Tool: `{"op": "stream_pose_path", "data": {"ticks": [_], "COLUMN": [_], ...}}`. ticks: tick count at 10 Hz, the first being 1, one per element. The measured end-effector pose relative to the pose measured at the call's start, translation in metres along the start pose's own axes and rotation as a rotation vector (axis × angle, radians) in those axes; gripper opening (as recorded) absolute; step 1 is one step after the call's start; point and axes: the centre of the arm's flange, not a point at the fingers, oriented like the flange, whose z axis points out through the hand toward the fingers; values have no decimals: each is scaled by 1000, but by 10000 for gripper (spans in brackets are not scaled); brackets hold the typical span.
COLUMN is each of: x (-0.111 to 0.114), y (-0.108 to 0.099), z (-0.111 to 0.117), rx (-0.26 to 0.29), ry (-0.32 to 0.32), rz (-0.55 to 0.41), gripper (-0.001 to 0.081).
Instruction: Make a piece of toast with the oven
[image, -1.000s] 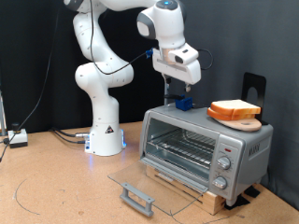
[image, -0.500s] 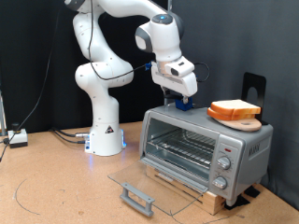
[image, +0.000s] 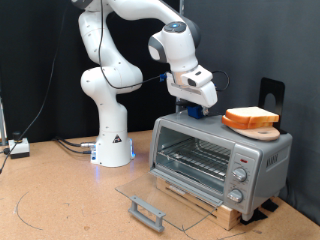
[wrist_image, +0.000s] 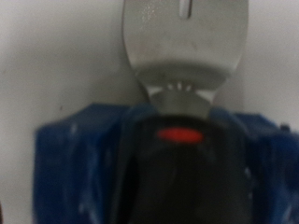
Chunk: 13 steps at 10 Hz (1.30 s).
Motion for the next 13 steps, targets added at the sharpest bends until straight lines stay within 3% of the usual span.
{"op": "stream_pose_path", "data": {"ticks": [8, 9, 10, 11, 12, 13], "x": [8, 8, 7, 7, 7, 7], "y": [-6, -6, -6, -5, -5, -5], "z": [6, 7, 8, 9, 10, 10], "rx": [6, 7, 9, 12, 14, 16], "ry": [8, 7, 5, 2, -1, -2], "rz": [-21, -20, -19, -18, -17, -16], "gripper": [809, 682, 682, 546, 546, 395]}}
